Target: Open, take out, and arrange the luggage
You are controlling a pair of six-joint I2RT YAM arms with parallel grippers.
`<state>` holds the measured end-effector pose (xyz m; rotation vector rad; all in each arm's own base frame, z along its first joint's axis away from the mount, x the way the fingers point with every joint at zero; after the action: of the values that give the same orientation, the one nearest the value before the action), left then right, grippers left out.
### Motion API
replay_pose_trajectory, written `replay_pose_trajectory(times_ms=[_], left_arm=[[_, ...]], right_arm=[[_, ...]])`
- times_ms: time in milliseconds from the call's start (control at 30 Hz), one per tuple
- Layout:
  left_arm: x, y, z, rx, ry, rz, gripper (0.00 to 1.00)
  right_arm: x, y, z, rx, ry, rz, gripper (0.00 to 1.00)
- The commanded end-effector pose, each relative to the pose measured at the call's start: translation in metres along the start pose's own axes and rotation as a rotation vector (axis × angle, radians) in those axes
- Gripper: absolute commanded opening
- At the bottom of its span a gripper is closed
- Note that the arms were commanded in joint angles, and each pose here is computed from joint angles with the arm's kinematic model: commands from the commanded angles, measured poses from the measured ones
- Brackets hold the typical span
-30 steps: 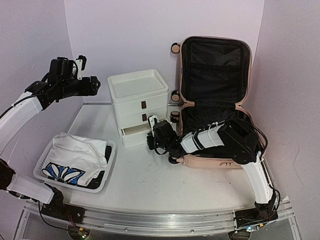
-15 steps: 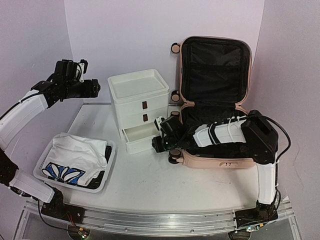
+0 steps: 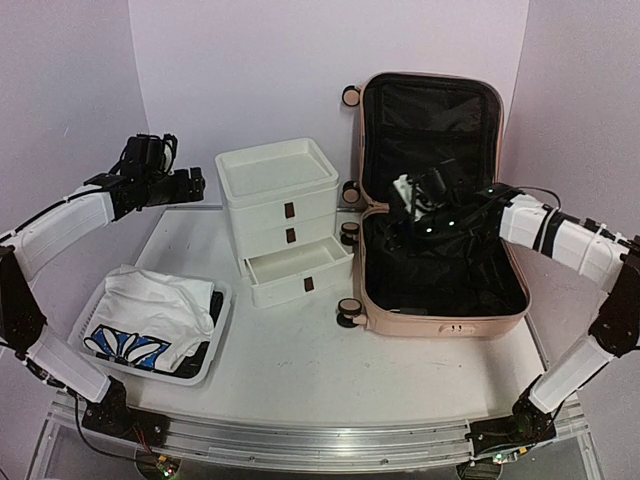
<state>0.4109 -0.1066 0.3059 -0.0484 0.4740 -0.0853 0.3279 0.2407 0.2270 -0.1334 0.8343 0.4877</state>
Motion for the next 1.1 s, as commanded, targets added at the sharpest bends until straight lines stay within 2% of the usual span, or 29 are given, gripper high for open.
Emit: replay_pose_trajectory(times_ms=[0, 133, 200, 300, 367, 567, 667, 733, 800, 933, 1067], left_arm=[[0.026, 0.004, 0.005, -0.097, -0.054, 0.007, 1.00], [0.049, 0.010, -0.023, -0.235, 0.062, 0.045, 1.00], [0.051, 0.010, -0.021, -0.293, 0.076, 0.038, 0.99], [0.053, 0.013, -0.018, -0.298, 0.093, 0.057, 0.99], [0.057, 0.011, -0.017, -0.279, 0.114, 0.050, 0.99], [0.068, 0.017, -0.021, -0.322, 0.183, 0.099, 1.00], [0.073, 0.023, -0.024, -0.374, 0.211, 0.136, 0.99], [0.076, 0.024, -0.031, -0.402, 0.249, 0.155, 0.98], [0.079, 0.022, -0.038, -0.403, 0.294, 0.150, 0.98], [0.085, 0.019, -0.046, -0.394, 0.351, 0.144, 0.96], [0.089, 0.019, -0.040, -0.357, 0.355, 0.138, 0.96]], right_arm=[[0.003, -0.057, -0.044, 0.019, 0.204, -0.068, 0.92], [0.003, -0.085, -0.063, 0.135, 0.359, -0.044, 0.94], [0.003, -0.090, -0.069, 0.109, 0.407, 0.022, 0.94], [-0.001, -0.094, -0.069, 0.081, 0.463, 0.100, 0.94], [0.001, -0.104, -0.078, 0.121, 0.512, 0.143, 0.94], [0.002, -0.105, -0.100, 0.108, 0.763, 0.337, 0.85], [0.006, -0.103, -0.102, 0.079, 0.777, 0.383, 0.84], [0.008, -0.093, -0.097, 0.065, 0.762, 0.490, 0.79], [0.017, -0.090, -0.094, 0.077, 0.759, 0.530, 0.79], [0.041, -0.088, -0.095, 0.037, 0.796, 0.532, 0.85], [0.061, -0.077, -0.099, -0.091, 0.821, 0.519, 0.91]])
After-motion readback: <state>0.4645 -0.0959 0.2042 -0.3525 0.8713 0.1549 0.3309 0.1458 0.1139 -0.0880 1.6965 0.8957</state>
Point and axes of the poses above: each gripper's point midway between its finger pads, its own x axis out along the fingers, its own y axis along the line the jaws close on, z = x × y, the point moved 3 cm from there along -x, back along the fingers, and after that the axes turned 4 degrees about x, right-handed, at the moved point
